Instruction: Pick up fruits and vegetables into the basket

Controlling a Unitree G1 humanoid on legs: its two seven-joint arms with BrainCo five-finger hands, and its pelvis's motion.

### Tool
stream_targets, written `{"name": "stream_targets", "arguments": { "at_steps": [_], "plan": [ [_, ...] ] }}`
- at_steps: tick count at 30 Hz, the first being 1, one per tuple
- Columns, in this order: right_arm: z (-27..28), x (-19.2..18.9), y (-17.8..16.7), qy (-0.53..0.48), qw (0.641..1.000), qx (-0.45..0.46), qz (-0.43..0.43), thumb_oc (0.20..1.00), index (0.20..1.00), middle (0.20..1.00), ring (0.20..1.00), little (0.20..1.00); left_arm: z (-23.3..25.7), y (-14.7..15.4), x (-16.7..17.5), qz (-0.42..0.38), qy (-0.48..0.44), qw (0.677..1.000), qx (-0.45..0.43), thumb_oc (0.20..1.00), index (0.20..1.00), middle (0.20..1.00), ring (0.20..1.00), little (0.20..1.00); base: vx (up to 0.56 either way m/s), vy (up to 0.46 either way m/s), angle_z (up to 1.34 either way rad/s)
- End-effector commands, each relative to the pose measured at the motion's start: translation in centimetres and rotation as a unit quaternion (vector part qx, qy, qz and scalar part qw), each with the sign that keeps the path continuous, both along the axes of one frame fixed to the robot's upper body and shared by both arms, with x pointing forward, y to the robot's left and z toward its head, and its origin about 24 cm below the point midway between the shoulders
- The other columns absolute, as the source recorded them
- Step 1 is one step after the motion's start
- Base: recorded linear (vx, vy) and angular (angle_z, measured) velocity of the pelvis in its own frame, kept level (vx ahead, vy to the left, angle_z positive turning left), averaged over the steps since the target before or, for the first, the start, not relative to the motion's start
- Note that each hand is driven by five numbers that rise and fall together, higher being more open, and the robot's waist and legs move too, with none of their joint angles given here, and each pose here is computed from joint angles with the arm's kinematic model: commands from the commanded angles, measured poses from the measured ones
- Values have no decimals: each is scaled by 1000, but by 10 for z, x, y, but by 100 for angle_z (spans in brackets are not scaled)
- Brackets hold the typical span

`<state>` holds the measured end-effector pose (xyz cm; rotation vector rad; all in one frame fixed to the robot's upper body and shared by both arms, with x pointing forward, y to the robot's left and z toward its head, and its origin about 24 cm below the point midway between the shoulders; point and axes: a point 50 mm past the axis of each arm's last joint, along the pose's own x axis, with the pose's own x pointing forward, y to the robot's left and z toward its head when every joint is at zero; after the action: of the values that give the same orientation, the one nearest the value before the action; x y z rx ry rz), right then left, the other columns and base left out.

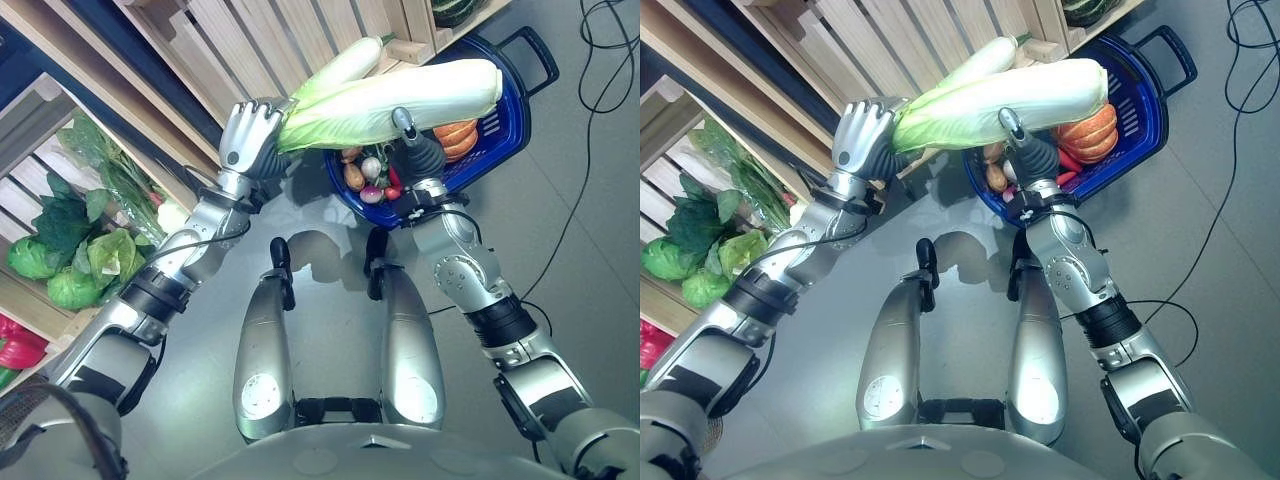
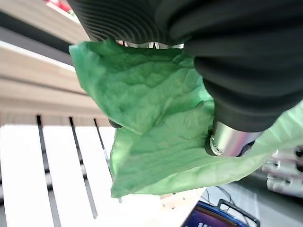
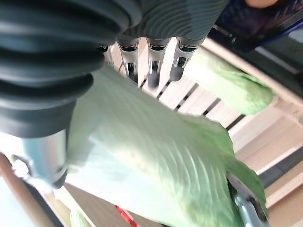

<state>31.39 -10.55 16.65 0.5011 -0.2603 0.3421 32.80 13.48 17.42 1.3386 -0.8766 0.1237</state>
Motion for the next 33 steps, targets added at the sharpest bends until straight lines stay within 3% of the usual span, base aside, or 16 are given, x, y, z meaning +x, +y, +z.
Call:
{"name": "stream_targets", "arguments": {
  "at_steps": [1,3,4,5,7,8,12,19,26,33],
  "plan": [
    [43,-10,26,-117,992,-21,49,200,200,200,200,200,12,-35,-18,-94,-73,990,71,200,200,200,200,200,0,0,0],
    [45,-8,24,-123,991,-30,38,200,200,200,200,200,7,-33,-16,-92,-67,990,80,200,200,200,200,200,0,0,0],
    [45,-8,23,-130,990,-41,27,200,200,200,200,200,4,-32,-16,-89,-63,990,84,263,263,263,263,263,0,0,0],
    [48,-8,18,-142,988,-53,9,200,200,200,200,200,-2,-28,-15,-89,-51,991,88,395,395,395,395,395,0,0,0],
    [53,-11,10,-164,984,-66,-17,200,200,200,200,200,-13,-24,-17,-90,-20,993,76,922,922,922,922,922,-16,9,-1],
    [54,-12,7,-171,983,-68,-26,200,200,200,200,200,-17,-22,-17,-87,-5,994,69,1000,1000,1000,1000,1000,0,0,0],
    [61,-17,-8,-198,976,-66,-63,200,200,200,200,200,-31,-18,-19,-75,38,996,27,1000,1000,1000,1000,1000,-40,30,-5],
    [72,-37,-61,-262,943,-29,-204,200,200,200,200,200,-34,9,-19,-42,96,985,-140,1000,1000,1000,1000,1000,-48,20,-7],
    [64,-52,-118,-262,899,10,-351,200,200,200,200,200,-2,41,-20,-19,30,971,-236,1000,1000,1000,1000,1000,-31,7,-9],
    [58,-46,-133,-232,874,-20,-427,200,200,200,200,200,28,47,-19,-34,-12,958,-283,1000,1000,1000,1000,1000,-1,-2,-7]
  ]
}}
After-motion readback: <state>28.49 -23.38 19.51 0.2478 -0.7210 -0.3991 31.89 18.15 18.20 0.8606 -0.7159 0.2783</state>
